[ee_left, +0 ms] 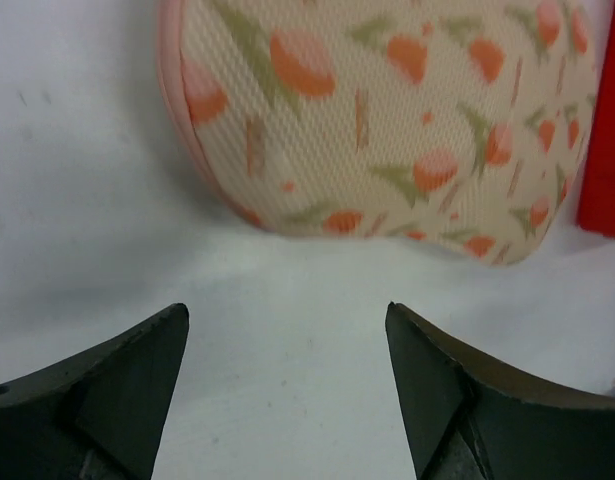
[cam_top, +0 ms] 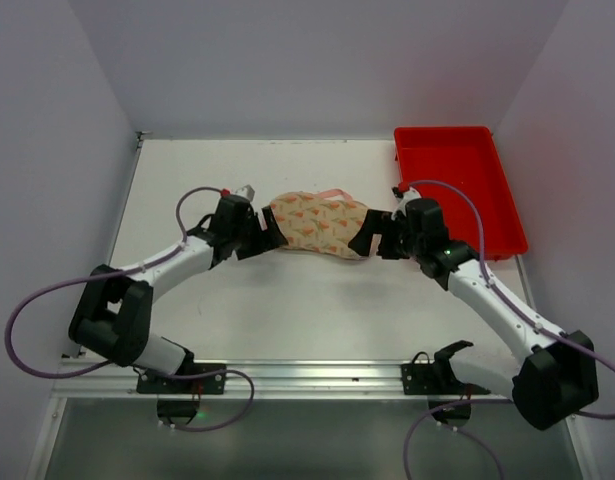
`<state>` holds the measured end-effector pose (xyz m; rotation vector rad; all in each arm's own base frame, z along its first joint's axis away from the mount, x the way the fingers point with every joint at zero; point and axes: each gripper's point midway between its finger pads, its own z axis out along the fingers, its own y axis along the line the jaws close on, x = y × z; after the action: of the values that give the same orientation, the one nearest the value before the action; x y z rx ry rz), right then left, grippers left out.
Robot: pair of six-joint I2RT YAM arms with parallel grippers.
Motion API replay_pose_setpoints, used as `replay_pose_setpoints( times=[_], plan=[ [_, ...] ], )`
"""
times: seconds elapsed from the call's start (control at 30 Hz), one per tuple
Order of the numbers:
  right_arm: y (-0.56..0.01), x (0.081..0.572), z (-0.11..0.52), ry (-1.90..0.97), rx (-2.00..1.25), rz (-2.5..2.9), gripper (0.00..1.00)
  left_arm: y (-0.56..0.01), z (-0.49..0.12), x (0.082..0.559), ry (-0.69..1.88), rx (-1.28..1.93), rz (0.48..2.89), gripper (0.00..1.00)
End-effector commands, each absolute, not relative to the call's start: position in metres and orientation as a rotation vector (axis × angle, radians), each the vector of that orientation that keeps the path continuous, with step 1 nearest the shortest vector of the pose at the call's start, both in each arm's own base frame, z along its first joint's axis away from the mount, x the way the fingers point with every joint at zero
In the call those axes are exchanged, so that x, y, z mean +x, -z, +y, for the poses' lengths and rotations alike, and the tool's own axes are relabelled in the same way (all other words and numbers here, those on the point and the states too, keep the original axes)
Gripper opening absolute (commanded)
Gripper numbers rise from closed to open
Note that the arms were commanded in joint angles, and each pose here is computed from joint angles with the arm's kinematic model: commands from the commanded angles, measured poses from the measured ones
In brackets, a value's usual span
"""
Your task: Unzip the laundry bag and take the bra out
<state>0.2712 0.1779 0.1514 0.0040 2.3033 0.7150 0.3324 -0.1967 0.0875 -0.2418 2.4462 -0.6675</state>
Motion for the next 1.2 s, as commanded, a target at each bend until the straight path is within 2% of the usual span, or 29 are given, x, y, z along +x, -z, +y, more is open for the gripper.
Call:
replay_pose_setpoints(
  times=[0.0,0.1,0.27,0.4,0.6,0.83,1.17],
  plan=[
    [-0.178,0.316,0.193,-0.703,-0.029,2.197,0.92,-0.097,-0.235,0.302,0.889,-0.353,2.393,0.84],
    [-0.156,0.343,0.201,-0.675,-0.003,2.234,0.92,-0.09,-0.237,0.285,0.898,-0.371,2.391,0.84],
    [-0.109,0.359,0.222,-0.683,0.005,2.326,0.9,-0.082,-0.234,0.27,0.953,-0.43,2.366,0.85],
    [-0.081,0.335,0.251,-0.744,-0.016,2.412,0.89,-0.08,-0.233,0.267,0.981,-0.458,2.351,0.84],
    [-0.076,0.286,0.286,-0.889,0.008,2.483,0.89,-0.075,-0.222,0.261,0.975,-0.538,2.31,0.85],
    [-0.106,0.275,0.303,-0.98,-0.034,2.421,0.88,-0.079,-0.219,0.263,0.977,-0.56,2.269,0.84],
    [-0.157,0.264,0.261,-0.876,-0.032,2.258,0.92,-0.089,-0.257,0.284,1.154,-0.522,2.211,0.77]
  ],
)
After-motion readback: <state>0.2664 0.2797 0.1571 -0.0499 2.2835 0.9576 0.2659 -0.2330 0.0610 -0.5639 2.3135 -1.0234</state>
